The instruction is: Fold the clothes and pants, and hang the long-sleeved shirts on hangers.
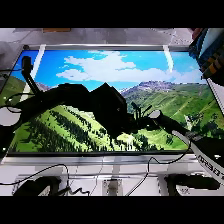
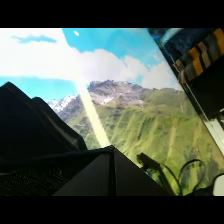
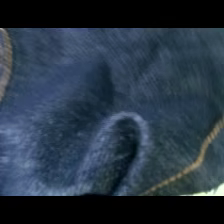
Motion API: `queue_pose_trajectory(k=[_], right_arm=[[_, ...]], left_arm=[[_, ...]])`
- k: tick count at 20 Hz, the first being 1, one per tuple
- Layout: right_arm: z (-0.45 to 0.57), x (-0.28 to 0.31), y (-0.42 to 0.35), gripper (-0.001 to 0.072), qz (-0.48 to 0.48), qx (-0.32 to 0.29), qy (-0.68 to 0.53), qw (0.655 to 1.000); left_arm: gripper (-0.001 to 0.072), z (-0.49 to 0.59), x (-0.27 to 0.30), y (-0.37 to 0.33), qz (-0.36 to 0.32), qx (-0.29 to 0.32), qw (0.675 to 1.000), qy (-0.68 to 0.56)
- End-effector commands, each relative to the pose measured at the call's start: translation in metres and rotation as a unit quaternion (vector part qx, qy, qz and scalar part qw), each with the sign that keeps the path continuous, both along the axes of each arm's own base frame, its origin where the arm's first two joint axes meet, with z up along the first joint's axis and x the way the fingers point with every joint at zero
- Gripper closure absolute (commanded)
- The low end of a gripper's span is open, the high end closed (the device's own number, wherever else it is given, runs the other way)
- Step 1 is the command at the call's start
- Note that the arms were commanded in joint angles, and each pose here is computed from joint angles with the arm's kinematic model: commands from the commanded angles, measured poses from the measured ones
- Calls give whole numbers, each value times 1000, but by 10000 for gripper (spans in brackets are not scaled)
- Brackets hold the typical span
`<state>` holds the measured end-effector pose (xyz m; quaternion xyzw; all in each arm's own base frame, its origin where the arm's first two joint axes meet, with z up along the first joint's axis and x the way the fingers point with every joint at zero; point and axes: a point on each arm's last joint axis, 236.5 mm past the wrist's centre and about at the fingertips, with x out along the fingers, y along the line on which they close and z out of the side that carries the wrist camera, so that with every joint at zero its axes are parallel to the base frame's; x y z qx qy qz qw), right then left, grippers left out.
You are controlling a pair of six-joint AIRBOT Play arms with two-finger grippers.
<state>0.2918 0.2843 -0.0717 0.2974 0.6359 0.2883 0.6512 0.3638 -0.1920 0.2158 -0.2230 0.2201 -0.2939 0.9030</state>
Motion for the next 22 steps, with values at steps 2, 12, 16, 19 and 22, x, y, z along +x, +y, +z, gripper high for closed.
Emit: queue_pose_trajectory(k=[2,12,16,19,22], right_arm=[[19,18,-29,703,60,-40,-59,996],[162,54,-176,702,1,-73,-168,983],[224,51,-188,702,-12,-95,-263,960],[287,45,-187,702,-16,-111,-348,931],[356,28,-183,702,-19,-126,-437,890]], left_arm=[[702,-7,9,14,20,53,998,-24],[702,-28,-17,-3,-33,51,997,42],[702,-5,-28,-5,-37,16,999,28],[702,25,-39,7,-22,7,1000,-12],[702,77,-54,24,16,-18,995,-93]])
